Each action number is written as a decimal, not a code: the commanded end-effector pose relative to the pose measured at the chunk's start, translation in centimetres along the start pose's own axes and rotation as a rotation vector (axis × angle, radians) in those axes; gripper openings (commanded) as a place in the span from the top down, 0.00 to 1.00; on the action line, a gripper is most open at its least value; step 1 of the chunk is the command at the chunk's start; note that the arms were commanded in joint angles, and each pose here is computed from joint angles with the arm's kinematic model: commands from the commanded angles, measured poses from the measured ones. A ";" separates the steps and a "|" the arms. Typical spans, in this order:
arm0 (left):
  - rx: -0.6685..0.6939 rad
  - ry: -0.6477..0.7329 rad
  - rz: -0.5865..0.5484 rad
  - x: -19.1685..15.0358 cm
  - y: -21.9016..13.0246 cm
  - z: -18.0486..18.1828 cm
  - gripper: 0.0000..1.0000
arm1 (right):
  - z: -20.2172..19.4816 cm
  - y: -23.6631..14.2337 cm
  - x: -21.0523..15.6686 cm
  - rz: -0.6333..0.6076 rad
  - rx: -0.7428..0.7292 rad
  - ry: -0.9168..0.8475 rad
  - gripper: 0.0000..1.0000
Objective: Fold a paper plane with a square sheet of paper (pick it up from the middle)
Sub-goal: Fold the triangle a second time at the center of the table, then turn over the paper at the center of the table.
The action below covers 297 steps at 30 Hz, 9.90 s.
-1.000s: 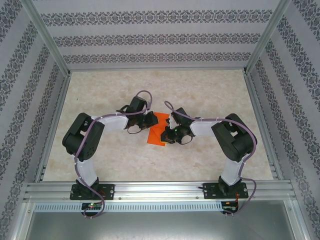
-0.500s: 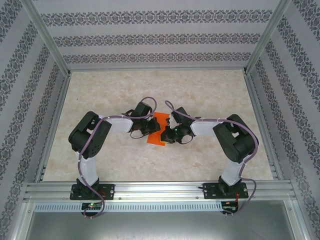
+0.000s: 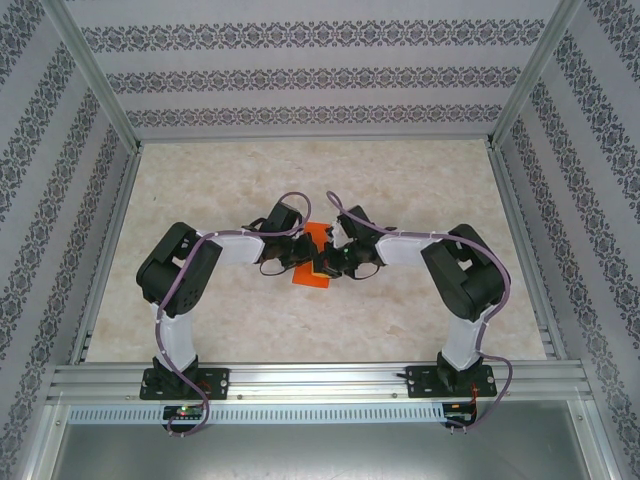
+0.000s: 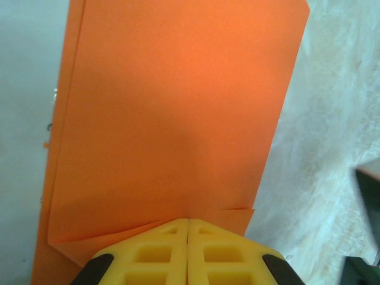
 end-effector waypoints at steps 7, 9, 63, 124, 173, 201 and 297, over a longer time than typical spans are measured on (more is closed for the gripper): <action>0.091 -0.041 0.045 -1.8 1.0 2.7 0.92 | -4.5 0.8 -2.2 0.021 -0.126 0.042 0.96; 0.095 -0.040 0.041 -1.7 0.9 2.7 0.92 | -4.4 0.5 -2.5 0.027 -0.117 0.047 0.96; 0.081 -0.065 0.040 -1.8 1.2 2.7 0.93 | -4.3 -1.2 -2.5 -0.073 -0.165 0.116 0.95; 0.027 0.005 0.089 -4.8 -0.4 -1.9 0.99 | -5.9 -0.7 -2.1 -0.075 -0.085 0.149 0.97; 0.278 -0.071 -0.080 -1.2 -0.5 3.2 1.00 | -7.9 -1.6 -3.6 -0.034 -0.223 0.122 0.99; 0.127 -0.075 -0.106 1.8 -1.8 5.4 0.91 | -8.4 -1.2 -4.0 -0.016 -0.241 0.148 0.99; 0.171 0.132 0.038 1.1 -3.0 2.8 0.81 | -1.7 -1.9 3.4 -0.106 -0.098 -0.060 0.61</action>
Point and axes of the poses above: each hand's point on the last joint's axis, 136 mm out from that joint toward the fingers, its own y axis out along the fingers, its own z axis along the line the jaws close on, x = y × z, the point moved 1 cm from there along -y, back along the fingers
